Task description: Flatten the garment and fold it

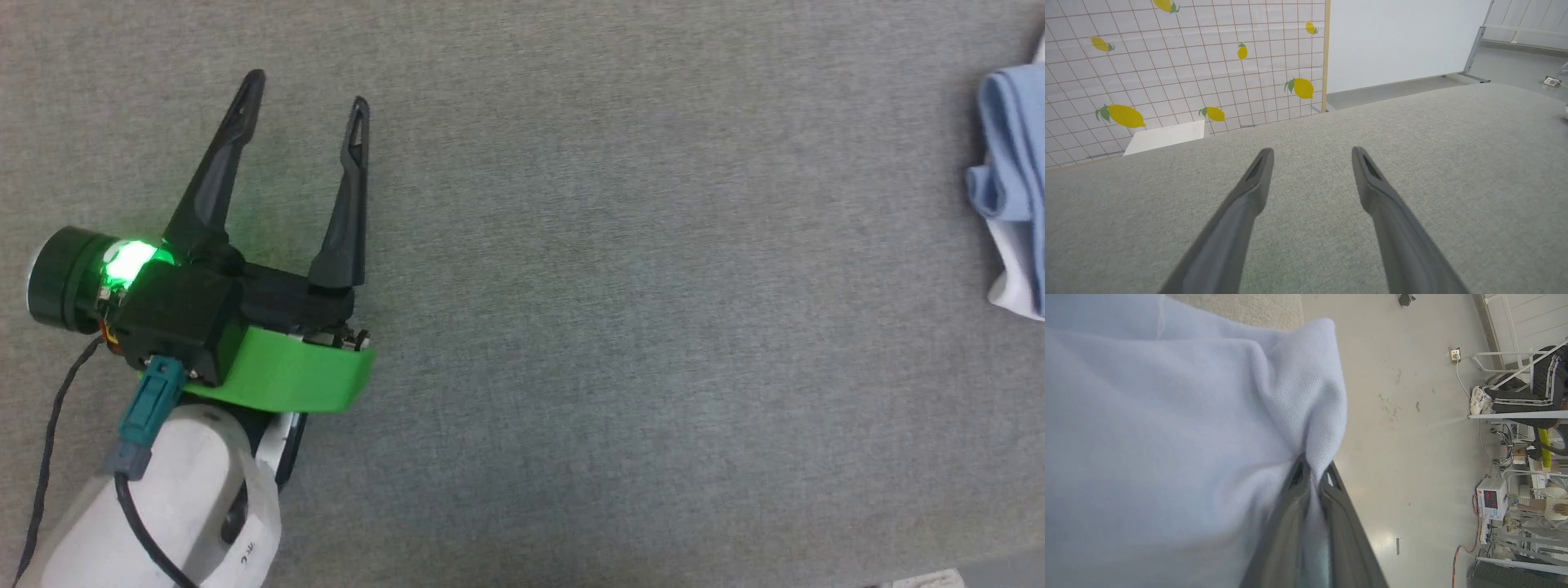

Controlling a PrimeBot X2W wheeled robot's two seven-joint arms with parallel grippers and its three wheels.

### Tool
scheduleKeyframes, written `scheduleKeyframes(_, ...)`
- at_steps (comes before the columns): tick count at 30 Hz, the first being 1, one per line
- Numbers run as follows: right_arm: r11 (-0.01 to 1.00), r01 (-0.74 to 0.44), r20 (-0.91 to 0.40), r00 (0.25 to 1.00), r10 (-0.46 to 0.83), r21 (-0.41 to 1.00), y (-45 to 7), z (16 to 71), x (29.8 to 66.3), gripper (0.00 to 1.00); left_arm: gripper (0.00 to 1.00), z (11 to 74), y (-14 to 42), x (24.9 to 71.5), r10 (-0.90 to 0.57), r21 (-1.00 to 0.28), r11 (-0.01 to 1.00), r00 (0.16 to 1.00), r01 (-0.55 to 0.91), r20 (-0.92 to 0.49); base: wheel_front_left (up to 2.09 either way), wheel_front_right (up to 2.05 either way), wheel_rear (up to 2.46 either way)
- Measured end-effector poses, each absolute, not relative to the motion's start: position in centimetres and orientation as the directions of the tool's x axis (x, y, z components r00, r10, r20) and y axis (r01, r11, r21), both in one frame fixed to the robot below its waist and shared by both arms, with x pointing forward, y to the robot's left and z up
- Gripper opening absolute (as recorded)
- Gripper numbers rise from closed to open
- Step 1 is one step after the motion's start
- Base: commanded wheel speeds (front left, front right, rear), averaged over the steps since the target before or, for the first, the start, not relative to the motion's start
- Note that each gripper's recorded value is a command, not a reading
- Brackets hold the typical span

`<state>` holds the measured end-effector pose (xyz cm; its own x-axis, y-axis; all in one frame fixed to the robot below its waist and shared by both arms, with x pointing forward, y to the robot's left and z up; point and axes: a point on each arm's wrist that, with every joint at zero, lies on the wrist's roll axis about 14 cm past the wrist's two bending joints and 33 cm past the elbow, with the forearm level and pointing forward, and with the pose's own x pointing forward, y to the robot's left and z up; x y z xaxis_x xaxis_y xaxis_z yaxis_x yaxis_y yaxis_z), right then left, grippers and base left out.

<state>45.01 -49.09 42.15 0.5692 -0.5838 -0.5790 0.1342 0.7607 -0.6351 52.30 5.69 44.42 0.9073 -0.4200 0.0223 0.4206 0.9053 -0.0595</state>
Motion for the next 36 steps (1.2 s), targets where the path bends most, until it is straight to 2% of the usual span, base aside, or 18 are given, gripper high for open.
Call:
scheduleKeyframes(3, 0.765, 0.138, -0.582, 0.568, -0.582, -0.629, -49.2, 41.4, 45.2, 0.00, 1.00, 44.7, 6.3, 52.5, -0.392, -0.070, 0.916, 0.919, 0.394, 0.037, 0.00, 0.00, 0.00)
scheduleKeyframes(4, 0.765, 0.139, -0.581, 0.571, -0.581, -0.629, -49.3, 41.3, 45.3, 0.03, 1.00, 44.8, 6.6, 52.6, -0.380, -0.071, 0.921, 0.924, 0.382, 0.044, 0.00, 0.00, 0.00)
scheduleKeyframes(5, 0.766, 0.141, -0.578, 0.575, -0.579, -0.627, -49.3, 41.2, 45.5, 0.35, 1.00, 44.9, 6.8, 52.7, -0.369, -0.069, 0.926, 0.928, 0.372, 0.049, 0.00, 0.00, 0.00)
scheduleKeyframes(6, 0.765, 0.140, -0.572, 0.582, -0.577, -0.629, -49.3, 41.2, 45.7, 0.79, 1.00, 45.0, 7.0, 52.8, -0.360, -0.068, 0.929, 0.931, 0.363, 0.055, 0.00, 0.00, 0.00)
scheduleKeyframes(7, 0.764, 0.142, -0.566, 0.590, -0.576, -0.629, -49.3, 41.3, 45.9, 1.00, 1.00, 45.3, 7.2, 52.8, -0.353, -0.064, 0.932, 0.933, 0.357, 0.065, 0.00, 0.00, 0.00)
scheduleKeyframes(15, 0.760, 0.169, -0.526, 0.627, -0.574, -0.628, -49.6, 43.1, 46.2, 1.00, 1.00, 46.7, 8.0, 52.4, -0.326, 0.014, 0.945, 0.940, 0.327, 0.096, 0.00, 0.00, 0.00)
scheduleKeyframes(22, 0.800, 0.236, -0.444, 0.729, -0.521, -0.551, -48.1, 46.4, 46.8, 1.00, 1.00, 48.6, 8.5, 50.5, -0.285, -0.020, 0.957, 0.951, 0.289, 0.119, 0.00, 0.00, 0.00)
scheduleKeyframes(29, 0.894, 0.263, -0.296, 0.877, -0.378, -0.363, -42.5, 49.9, 47.0, 1.00, 1.00, 50.7, 10.8, 47.4, -0.201, -0.090, 0.973, 0.973, 0.211, 0.113, 0.00, 0.00, 0.00)
scheduleKeyframes(36, 0.976, 0.150, -0.141, 0.975, -0.172, -0.158, -32.8, 52.8, 45.2, 1.00, 1.00, 53.4, 13.5, 43.8, -0.127, -0.120, 0.982, 0.982, 0.144, 0.138, 0.00, 0.00, 0.00)
